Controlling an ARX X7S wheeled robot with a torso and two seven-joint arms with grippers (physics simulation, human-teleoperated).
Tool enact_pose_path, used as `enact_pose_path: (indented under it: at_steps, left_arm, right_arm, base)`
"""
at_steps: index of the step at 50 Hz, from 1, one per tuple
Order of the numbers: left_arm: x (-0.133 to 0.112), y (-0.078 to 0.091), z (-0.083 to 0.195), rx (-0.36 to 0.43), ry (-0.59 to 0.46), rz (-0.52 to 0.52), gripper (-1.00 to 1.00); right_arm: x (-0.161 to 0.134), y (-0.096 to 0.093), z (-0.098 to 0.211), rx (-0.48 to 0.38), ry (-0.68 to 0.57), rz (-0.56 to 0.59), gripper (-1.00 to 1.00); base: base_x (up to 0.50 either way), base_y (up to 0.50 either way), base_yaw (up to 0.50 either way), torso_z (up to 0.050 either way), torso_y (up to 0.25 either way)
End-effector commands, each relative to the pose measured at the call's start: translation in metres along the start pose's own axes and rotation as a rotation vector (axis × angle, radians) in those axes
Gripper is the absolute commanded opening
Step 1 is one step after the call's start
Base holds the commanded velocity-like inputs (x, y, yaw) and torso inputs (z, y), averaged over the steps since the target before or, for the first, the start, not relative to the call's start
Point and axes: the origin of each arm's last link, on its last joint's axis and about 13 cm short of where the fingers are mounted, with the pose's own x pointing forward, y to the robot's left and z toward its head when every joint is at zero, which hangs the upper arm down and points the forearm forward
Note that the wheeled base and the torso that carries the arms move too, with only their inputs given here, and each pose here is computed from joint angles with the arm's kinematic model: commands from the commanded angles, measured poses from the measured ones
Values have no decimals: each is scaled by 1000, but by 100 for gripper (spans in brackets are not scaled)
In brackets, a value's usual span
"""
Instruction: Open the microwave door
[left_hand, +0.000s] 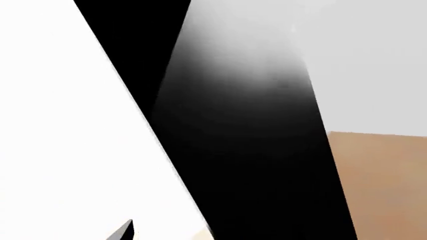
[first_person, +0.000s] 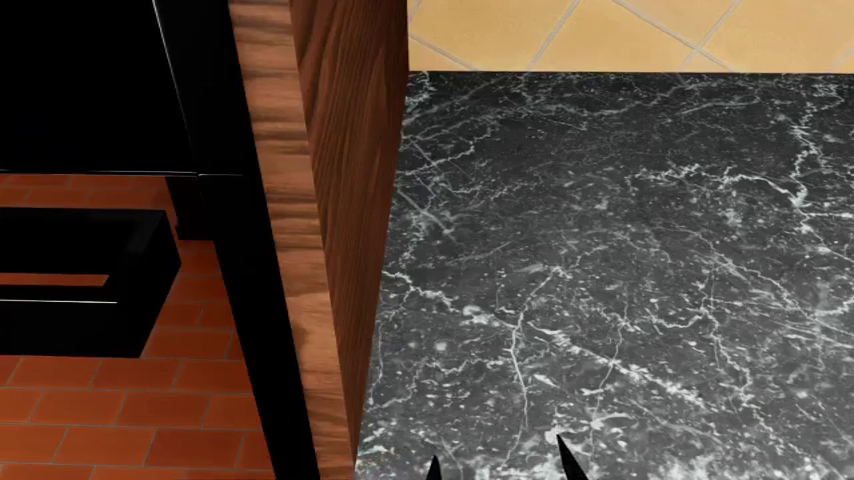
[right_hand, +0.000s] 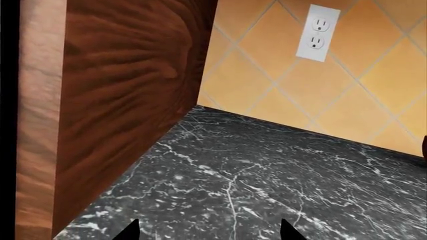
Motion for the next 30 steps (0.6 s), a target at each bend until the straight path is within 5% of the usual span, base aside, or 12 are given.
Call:
enact_pose_path:
  at_steps: [1, 12, 30]
  left_arm:
    - [10, 13, -21, 85, 20, 77, 100]
    - [24, 46, -45, 171, 74, 231, 100]
    - [38, 101, -40, 243, 57, 455, 100]
  right_arm:
    - [0, 0, 0, 0, 1, -1, 100]
    - [0, 1, -1, -1, 2, -1, 100]
    - [1, 0, 0, -3, -1, -3, 100]
  base:
    - [0, 0, 0, 0, 0]
    - [0, 0, 0, 0, 0]
    - [0, 0, 0, 0, 0]
